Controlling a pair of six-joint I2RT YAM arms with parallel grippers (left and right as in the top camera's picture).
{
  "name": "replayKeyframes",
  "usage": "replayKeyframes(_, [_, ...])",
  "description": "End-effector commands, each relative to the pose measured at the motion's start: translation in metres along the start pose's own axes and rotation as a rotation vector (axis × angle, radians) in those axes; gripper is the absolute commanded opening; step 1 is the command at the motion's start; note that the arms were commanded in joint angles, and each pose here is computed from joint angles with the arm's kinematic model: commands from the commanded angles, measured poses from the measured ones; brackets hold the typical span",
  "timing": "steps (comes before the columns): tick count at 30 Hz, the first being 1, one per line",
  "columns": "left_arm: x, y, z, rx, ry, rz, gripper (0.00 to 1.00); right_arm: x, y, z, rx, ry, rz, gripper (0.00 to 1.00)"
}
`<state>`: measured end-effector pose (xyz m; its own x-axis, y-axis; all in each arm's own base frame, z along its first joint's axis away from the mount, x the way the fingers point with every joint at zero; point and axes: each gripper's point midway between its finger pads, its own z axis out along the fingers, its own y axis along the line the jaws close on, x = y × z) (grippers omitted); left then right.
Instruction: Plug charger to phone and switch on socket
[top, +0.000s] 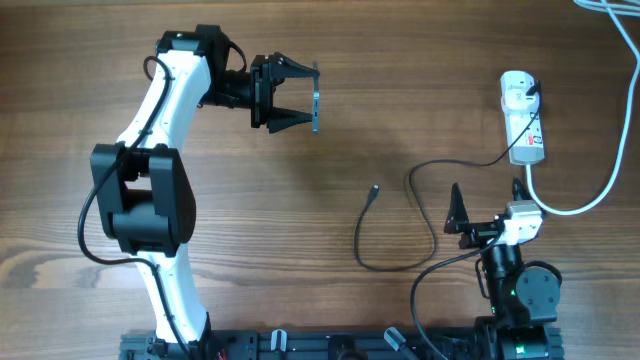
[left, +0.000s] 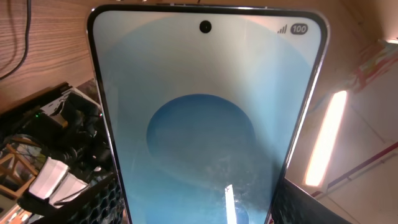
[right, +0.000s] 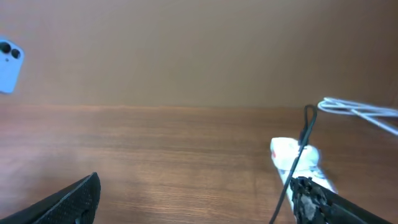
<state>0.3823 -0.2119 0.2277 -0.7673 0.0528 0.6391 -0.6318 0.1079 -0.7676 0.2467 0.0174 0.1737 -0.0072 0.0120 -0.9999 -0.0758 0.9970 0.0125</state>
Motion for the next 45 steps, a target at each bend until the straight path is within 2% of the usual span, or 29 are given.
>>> replayKeyframes(1, [0.017,-0.016,-0.003,0.052,0.024,0.027,0.72,-0.004,0.041,-0.005,-0.239,0.049,0.554,1.00])
replayKeyframes(3, [0.017,-0.016,-0.003,0.052,0.024,0.027,0.72,-0.006,0.056,-0.009,-0.312,0.147,1.010,1.00])
replayKeyframes(4, [0.017,-0.016,-0.003,0.052,0.024,0.027,0.72,-0.006,0.059,-0.010,-0.318,0.186,1.181,1.00])
replayKeyframes(5, [0.017,-0.016,-0.003,0.052,0.024,0.027,0.72,-0.018,0.069,-0.015,-0.400,0.197,1.252,1.00])
replayKeyframes(9, [0.017,-0.016,-0.003,0.052,0.024,0.028,0.72,-0.090,0.091,-0.044,-0.704,-0.003,1.072,1.00])
replayKeyframes(12, [0.017,-0.016,-0.003,0.052,0.024,0.027,0.72,-0.118,0.096,-0.053,-0.705,-0.031,0.901,1.00])
replayKeyframes(15, [0.017,-0.016,-0.003,0.052,0.024,0.027,0.72,-0.142,0.095,-0.048,-0.617,0.034,0.691,1.00])
replayKeyframes(16, [0.017,-0.016,-0.003,0.052,0.024,0.027,0.72,-0.147,0.093,-0.042,-0.569,0.088,0.630,1.00])
replayKeyframes(18, [0.017,-0.016,-0.003,0.052,0.024,0.028,0.72,-0.133,0.077,-0.020,-0.384,0.308,0.578,1.00])
replayKeyframes(19, [0.017,-0.016,-0.003,0.052,0.024,0.027,0.72,-0.124,0.077,-0.014,-0.363,0.416,0.519,1.00])
replayKeyframes(20, [0.017,-0.016,-0.003,0.052,0.024,0.028,0.72,-0.111,0.092,-0.011,-0.431,0.628,0.512,1.00])
replayKeyframes(23, [0.017,-0.016,-0.003,0.052,0.024,0.028,0.72,-0.091,0.113,-0.006,-0.522,0.826,0.642,1.00])
replayKeyframes(25, [0.017,-0.016,-0.003,0.052,0.024,0.027,0.72,-0.079,0.133,-0.007,-0.684,0.904,0.607,0.99])
replayKeyframes(26, [0.017,-0.016,-0.003,0.052,0.024,0.027,0.72,-0.064,0.134,-0.006,-0.650,0.958,0.571,0.99])
replayKeyframes(27, [0.017,-0.016,-0.003,0.052,0.024,0.027,0.72,-0.044,0.130,-0.007,-0.538,1.033,0.498,0.99])
replayKeyframes(29, [0.017,-0.016,-0.003,0.052,0.024,0.027,0.72,-0.028,0.123,-0.012,-0.354,1.111,0.368,0.99])
replayKeyframes(31, [0.017,-0.016,-0.003,0.052,0.024,0.027,0.72,-0.034,0.119,-0.014,-0.202,1.125,0.244,0.99])
replayKeyframes(32, [0.017,-0.016,-0.003,0.052,0.024,0.027,0.73,-0.051,0.126,-0.013,-0.145,1.126,0.165,0.99])
replayKeyframes(35, [0.017,-0.016,-0.003,0.052,0.024,0.027,0.73,-0.079,0.143,0.002,-0.069,1.131,0.061,0.99])
replayKeyframes(37, [0.017,-0.016,-0.003,0.052,0.024,0.027,0.73,-0.095,0.171,0.017,-0.113,1.096,0.037,0.98])
replayKeyframes(42, [0.017,-0.016,-0.003,0.052,0.024,0.027,0.73,-0.136,0.247,0.054,-0.274,0.916,0.061,0.87])
replayKeyframes(45, [0.017,-0.016,-0.003,0.052,0.024,0.027,0.73,-0.125,0.262,0.080,-0.223,0.877,0.081,0.87])
